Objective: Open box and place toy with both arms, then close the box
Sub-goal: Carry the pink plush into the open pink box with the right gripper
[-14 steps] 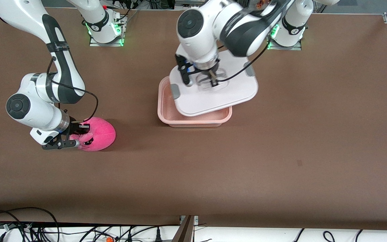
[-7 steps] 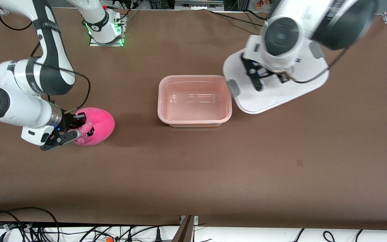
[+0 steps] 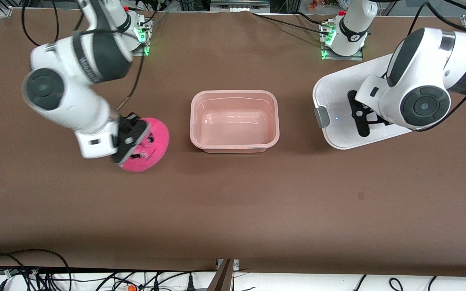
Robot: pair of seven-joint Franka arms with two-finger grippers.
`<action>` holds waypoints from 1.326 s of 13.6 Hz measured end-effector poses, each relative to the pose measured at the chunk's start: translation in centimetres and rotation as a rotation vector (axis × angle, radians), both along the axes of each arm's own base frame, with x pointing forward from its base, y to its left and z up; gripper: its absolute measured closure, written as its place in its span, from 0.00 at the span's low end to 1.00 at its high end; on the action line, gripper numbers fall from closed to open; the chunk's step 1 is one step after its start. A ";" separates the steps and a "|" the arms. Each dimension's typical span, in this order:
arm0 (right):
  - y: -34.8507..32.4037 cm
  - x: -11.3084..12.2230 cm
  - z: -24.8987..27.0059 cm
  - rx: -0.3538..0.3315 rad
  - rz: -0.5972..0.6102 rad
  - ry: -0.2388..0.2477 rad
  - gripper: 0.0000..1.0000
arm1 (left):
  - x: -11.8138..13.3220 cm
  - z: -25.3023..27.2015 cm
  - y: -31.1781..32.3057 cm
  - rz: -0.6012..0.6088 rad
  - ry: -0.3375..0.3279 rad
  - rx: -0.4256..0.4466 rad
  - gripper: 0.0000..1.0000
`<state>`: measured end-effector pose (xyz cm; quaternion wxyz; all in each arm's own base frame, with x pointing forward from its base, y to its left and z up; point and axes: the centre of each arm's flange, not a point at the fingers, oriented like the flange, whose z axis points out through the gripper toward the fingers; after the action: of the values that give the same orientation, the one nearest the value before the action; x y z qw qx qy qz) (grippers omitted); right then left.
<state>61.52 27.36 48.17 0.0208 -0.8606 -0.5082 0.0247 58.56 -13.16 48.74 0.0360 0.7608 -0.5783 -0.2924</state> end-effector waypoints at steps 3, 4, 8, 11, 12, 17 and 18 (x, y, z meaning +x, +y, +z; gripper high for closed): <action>8.6 -4.5 0.5 -0.016 0.159 -0.005 0.93 | 0.1 -0.2 0.2 -0.008 0.005 0.002 0.93; 11.0 -6.2 0.5 -0.036 0.211 -0.013 0.93 | 0.1 -0.2 0.4 -0.007 0.006 0.001 0.93; 18.4 -12.0 -0.4 -0.120 0.382 -0.046 0.93 | 0.2 -0.2 0.8 -0.002 0.006 0.001 0.93; 20.9 -13.7 -2.5 -0.145 0.420 -0.031 0.93 | 0.2 -0.2 0.9 -0.001 0.005 0.000 0.93; 21.4 -13.9 -3.7 -0.164 0.428 -0.026 0.93 | 0.2 -0.1 0.8 -0.003 0.005 -0.001 0.93; 24.1 -14.2 -11.1 -0.213 0.424 -0.011 0.93 | 0.3 0.0 1.0 0.000 0.003 -0.002 0.93; 24.4 -14.2 -12.2 -0.216 0.416 -0.011 0.93 | 0.3 0.0 0.9 -0.002 0.003 -0.003 0.93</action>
<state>47.34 51.78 35.96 -0.0797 -0.7348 -0.6691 0.0778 58.82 -12.27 48.72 0.0377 0.7598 -0.5794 -0.2925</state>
